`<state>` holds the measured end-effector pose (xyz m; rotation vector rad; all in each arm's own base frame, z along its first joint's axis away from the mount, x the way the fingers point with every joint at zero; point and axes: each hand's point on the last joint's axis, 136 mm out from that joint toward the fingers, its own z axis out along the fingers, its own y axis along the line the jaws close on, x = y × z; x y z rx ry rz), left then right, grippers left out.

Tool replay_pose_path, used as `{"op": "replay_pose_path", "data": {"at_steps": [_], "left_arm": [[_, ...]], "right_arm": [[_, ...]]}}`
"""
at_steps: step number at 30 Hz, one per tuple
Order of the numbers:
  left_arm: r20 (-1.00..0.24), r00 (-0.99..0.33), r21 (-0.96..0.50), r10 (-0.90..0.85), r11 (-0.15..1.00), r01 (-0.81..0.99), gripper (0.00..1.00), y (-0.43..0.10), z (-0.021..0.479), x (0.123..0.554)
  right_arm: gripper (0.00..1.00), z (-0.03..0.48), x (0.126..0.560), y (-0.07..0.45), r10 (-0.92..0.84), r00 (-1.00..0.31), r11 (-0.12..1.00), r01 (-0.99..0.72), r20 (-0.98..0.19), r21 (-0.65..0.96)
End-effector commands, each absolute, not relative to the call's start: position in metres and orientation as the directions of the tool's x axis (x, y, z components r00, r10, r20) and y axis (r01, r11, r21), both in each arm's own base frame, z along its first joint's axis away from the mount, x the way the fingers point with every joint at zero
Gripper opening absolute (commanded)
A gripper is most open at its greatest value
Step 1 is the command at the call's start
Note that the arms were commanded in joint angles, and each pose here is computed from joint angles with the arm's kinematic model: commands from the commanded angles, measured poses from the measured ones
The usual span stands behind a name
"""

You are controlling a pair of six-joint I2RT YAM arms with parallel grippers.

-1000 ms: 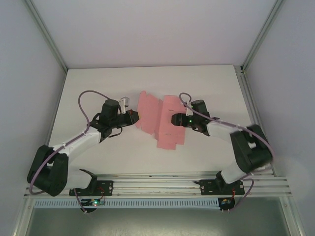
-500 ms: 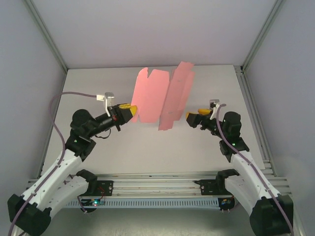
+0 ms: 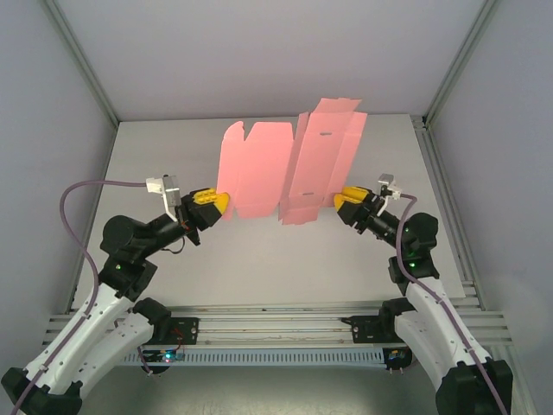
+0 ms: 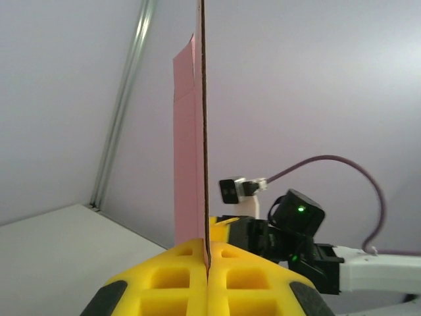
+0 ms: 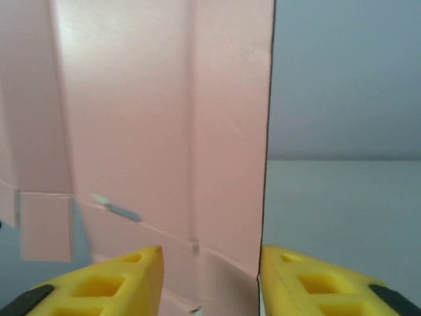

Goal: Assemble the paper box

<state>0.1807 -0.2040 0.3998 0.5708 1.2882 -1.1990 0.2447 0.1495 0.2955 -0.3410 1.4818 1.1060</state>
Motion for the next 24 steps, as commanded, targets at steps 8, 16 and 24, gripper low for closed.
{"op": "replay_pose_path", "data": {"at_steps": [8,16,24], "left_arm": [[-0.931,-0.129,-0.261,-0.343,0.374,0.89,0.0,-0.204,0.394,0.184],[-0.912,-0.145,-0.336,-0.385,0.491,0.804,0.0,-0.187,0.379,0.202],[-0.894,-0.249,-0.447,-0.373,0.698,0.559,0.8,-0.156,0.336,0.236]], "right_arm": [[0.37,0.338,0.226,0.153,0.356,-0.136,0.469,-0.829,-0.925,0.303],[0.17,0.34,0.234,0.152,0.369,-0.149,0.48,-0.815,-0.917,0.325],[0.0,0.32,0.243,0.158,0.208,-0.223,0.539,-0.787,-0.952,0.302]]}}
